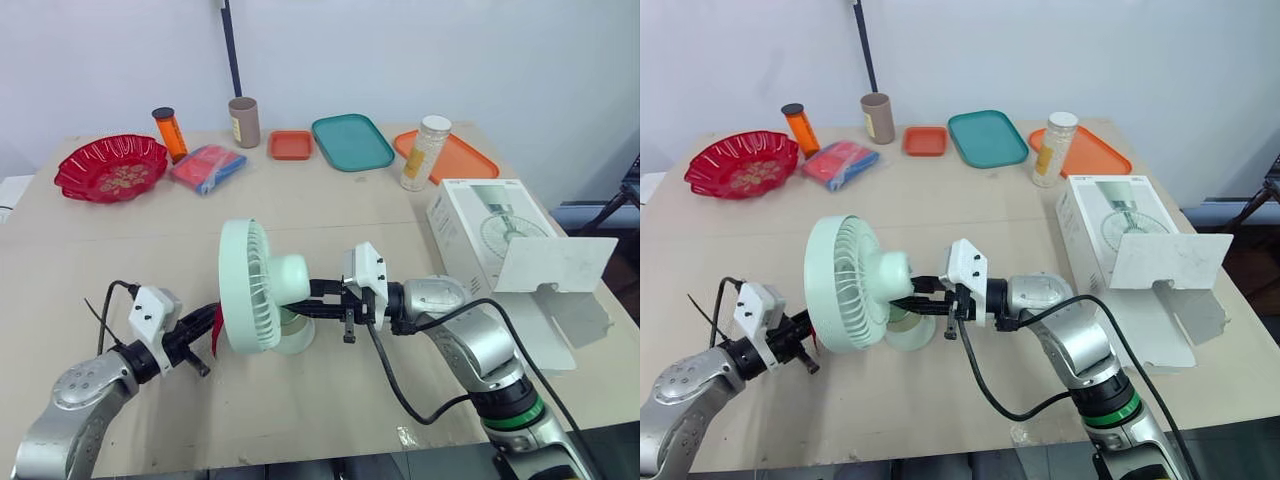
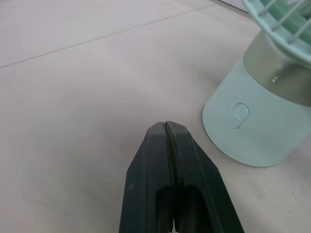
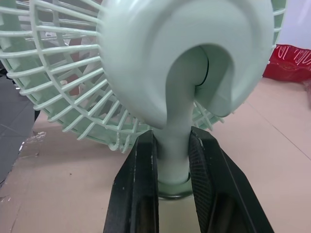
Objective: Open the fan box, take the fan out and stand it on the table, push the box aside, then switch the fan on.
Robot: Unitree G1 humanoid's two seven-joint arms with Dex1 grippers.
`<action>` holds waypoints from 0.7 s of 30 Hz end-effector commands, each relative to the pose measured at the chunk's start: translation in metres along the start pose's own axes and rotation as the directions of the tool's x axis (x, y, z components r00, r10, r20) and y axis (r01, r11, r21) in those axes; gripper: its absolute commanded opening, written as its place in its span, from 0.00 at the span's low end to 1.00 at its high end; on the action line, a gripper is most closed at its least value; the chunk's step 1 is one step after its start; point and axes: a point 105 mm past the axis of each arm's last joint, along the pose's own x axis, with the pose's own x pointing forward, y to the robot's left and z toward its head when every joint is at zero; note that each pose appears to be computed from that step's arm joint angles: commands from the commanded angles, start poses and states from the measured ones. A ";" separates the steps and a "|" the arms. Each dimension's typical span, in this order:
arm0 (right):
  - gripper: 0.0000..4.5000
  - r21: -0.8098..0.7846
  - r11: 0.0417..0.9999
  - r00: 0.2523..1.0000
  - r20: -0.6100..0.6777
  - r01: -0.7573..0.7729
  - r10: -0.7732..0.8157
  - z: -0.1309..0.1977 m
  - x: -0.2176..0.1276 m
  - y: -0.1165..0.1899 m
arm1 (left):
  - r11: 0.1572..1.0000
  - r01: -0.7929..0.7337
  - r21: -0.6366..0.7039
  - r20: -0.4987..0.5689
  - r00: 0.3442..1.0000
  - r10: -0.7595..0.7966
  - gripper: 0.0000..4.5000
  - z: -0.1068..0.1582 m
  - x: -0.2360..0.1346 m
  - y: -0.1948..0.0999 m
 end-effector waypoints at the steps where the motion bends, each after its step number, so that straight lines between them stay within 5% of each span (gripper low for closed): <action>1: 0.07 -0.050 0.999 0.999 0.030 0.014 -0.012 0.011 0.001 -0.005 | 0.999 -0.011 0.036 0.016 1.000 0.011 0.02 0.012 -0.008 0.001; 21: 0.07 -0.065 0.994 0.996 0.042 0.086 -0.083 0.032 -0.031 -0.017 | 1.000 -0.016 0.021 -0.026 1.000 0.016 0.02 0.008 -0.018 -0.004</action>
